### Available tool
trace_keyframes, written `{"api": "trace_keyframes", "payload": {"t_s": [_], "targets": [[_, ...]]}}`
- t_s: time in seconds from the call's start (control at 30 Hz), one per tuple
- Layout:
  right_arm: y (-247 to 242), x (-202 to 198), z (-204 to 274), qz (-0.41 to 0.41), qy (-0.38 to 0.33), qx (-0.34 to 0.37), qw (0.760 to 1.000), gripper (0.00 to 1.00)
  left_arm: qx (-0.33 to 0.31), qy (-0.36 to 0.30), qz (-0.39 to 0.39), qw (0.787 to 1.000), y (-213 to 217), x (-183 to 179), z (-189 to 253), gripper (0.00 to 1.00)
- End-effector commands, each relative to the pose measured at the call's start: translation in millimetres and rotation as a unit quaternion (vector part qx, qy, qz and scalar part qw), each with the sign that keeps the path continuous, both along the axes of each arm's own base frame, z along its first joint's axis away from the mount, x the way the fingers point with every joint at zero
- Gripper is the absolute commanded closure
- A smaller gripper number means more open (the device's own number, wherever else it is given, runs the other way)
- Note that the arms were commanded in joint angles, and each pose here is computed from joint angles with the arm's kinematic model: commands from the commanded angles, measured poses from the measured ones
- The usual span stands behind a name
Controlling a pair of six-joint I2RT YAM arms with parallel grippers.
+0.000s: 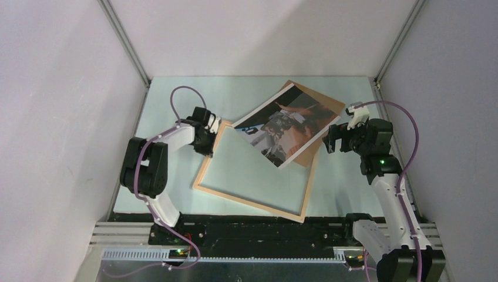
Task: Put the photo into the frame
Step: Move the photo frame to the center of the board.
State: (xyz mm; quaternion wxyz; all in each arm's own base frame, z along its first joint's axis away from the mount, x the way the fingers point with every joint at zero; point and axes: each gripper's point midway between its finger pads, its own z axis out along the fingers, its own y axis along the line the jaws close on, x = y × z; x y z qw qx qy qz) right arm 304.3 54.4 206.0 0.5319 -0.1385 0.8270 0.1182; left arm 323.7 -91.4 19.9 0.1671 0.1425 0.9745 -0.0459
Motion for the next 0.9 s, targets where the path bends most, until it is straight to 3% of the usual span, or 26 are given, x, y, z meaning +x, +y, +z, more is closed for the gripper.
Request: {"api": "trace_keyframes", "payload": {"t_s": [0.0, 0.37, 0.63, 0.87], "targets": [[8.3, 4.7, 4.0, 0.016, -0.010, -0.005, 1.000, 0.00, 0.053, -0.020, -0.043, 0.997, 13.2, 24.5, 11.6, 0.97], [57.5, 8.8, -26.1, 0.088, 0.010, -0.072, 0.993, 0.00, 0.161, 0.004, -0.107, 0.981, 43.4, 65.9, 17.2, 1.00], [127.3, -2.9, -67.3, 0.201, 0.003, -0.200, 0.959, 0.00, 0.206, 0.027, -0.157, 0.966, 54.1, 87.5, 25.3, 1.00], [161.8, -2.7, -96.6, 0.229, -0.009, -0.302, 0.925, 0.00, 0.214, 0.023, -0.169, 0.962, 52.4, 104.2, 34.2, 1.00]]}}
